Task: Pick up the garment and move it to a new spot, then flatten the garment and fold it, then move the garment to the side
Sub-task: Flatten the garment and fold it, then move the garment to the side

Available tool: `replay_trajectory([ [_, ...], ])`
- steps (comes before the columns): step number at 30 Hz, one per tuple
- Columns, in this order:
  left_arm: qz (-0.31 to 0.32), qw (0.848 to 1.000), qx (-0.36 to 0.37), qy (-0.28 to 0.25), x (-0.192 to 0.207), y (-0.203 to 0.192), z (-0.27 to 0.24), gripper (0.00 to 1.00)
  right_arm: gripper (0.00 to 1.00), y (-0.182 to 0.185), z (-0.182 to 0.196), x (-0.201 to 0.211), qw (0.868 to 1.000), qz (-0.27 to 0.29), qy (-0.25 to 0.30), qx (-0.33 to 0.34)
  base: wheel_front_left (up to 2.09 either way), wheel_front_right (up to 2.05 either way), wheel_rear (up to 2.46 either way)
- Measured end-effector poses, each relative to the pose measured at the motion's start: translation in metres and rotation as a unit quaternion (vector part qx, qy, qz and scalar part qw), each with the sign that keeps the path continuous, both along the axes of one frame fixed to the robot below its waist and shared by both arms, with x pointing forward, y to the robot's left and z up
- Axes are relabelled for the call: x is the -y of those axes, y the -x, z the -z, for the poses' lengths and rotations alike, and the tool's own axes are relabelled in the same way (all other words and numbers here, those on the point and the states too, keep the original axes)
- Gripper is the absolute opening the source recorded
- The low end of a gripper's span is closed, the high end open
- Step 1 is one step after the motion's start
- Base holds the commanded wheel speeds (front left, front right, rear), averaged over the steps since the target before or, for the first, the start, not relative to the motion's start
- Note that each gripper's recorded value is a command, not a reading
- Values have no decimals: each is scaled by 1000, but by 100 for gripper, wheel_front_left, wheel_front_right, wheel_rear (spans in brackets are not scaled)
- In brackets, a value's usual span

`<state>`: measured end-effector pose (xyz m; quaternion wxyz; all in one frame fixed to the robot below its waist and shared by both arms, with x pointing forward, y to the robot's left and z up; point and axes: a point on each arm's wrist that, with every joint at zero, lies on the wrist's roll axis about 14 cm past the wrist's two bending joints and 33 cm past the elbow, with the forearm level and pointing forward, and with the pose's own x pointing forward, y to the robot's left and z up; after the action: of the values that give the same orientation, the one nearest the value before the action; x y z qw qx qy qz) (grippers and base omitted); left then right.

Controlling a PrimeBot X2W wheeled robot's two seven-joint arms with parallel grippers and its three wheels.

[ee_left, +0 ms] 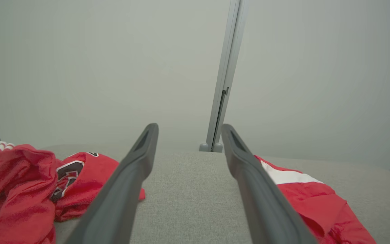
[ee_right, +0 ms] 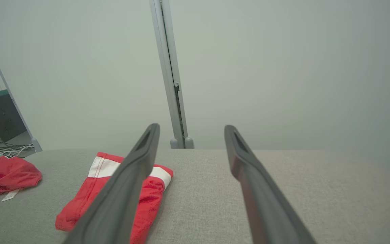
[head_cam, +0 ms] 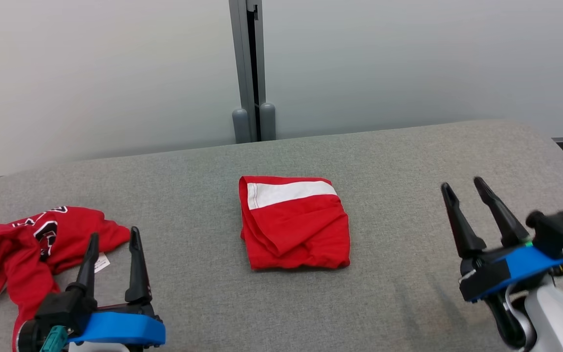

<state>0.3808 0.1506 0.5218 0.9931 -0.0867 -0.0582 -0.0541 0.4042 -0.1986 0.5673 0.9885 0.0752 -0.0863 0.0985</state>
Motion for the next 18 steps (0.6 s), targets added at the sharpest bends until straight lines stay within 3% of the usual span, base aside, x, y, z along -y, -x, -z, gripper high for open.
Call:
replay_trajectory([
  [8,-7,999,-14,-29,-7,5,13,100,100,21,45,11,998,56,1,-43,0,0,0],
  [18,-14,999,-21,-37,-13,10,17,100,100,9,57,-7,997,36,-1,-64,0,0,0],
])
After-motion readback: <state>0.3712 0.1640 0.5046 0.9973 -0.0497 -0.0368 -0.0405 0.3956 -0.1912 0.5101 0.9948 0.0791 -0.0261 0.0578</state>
